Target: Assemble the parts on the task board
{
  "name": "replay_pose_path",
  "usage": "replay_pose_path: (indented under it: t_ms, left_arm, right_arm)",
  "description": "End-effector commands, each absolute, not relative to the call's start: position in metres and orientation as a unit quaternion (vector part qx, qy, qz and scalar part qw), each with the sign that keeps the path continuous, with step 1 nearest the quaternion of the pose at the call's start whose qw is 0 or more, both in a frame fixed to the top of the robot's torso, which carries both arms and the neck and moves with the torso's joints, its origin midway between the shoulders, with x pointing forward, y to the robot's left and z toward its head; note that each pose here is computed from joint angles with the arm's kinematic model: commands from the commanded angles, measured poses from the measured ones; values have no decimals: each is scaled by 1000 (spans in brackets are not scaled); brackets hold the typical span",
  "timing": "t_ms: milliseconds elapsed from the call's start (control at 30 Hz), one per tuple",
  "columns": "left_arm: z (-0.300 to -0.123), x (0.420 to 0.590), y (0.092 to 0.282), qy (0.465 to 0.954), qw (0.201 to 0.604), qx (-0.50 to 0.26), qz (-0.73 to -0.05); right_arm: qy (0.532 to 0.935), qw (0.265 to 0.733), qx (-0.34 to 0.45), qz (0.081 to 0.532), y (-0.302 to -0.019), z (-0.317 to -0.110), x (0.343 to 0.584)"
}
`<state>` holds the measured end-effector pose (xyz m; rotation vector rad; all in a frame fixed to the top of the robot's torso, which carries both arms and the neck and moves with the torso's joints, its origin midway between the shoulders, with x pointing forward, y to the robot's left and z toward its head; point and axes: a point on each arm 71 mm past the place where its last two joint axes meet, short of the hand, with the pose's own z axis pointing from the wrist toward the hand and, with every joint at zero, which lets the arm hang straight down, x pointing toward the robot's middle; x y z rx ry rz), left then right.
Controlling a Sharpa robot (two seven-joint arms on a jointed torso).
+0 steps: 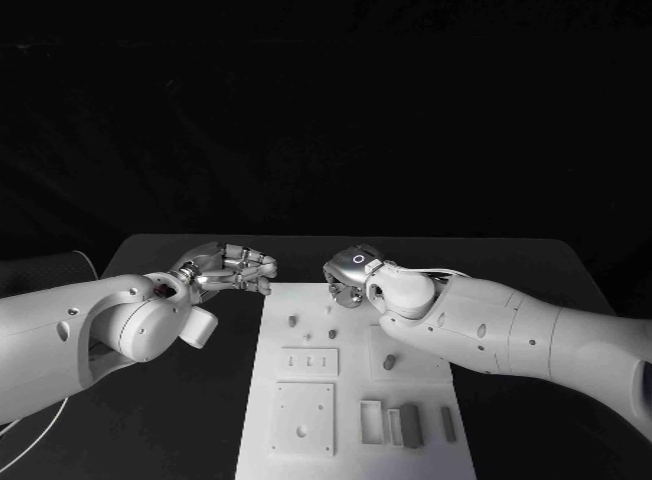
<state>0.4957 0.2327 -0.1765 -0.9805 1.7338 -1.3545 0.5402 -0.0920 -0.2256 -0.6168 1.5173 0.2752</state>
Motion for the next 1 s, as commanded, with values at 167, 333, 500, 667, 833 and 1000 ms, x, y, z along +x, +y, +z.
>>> replay_pose_path:
  t_ms: [167,333,500,667,833,1000]
  left_arm:
    - [-174,496,230,672,359,-374,-529]
    - [-173,497,231,671,361,-374,-528]
    - [-173,496,230,672,360,-374,-529]
    - [-173,497,230,671,360,-374,-529]
    - [-173,497,230,671,360,-374,-529]
    - [-172,497,230,672,360,-373,-529]
  right_arm:
    - [677,667,-286,123,-88,-228,538]
    - [678,666,-287,123,-86,-230,537]
    - [678,666,-286,122,-86,-230,537]
    - [680,663,-288,121,-86,-231,537]
    - [683,661,-288,117,-86,-232,538]
    - [684,662,-286,114,-87,-232,538]
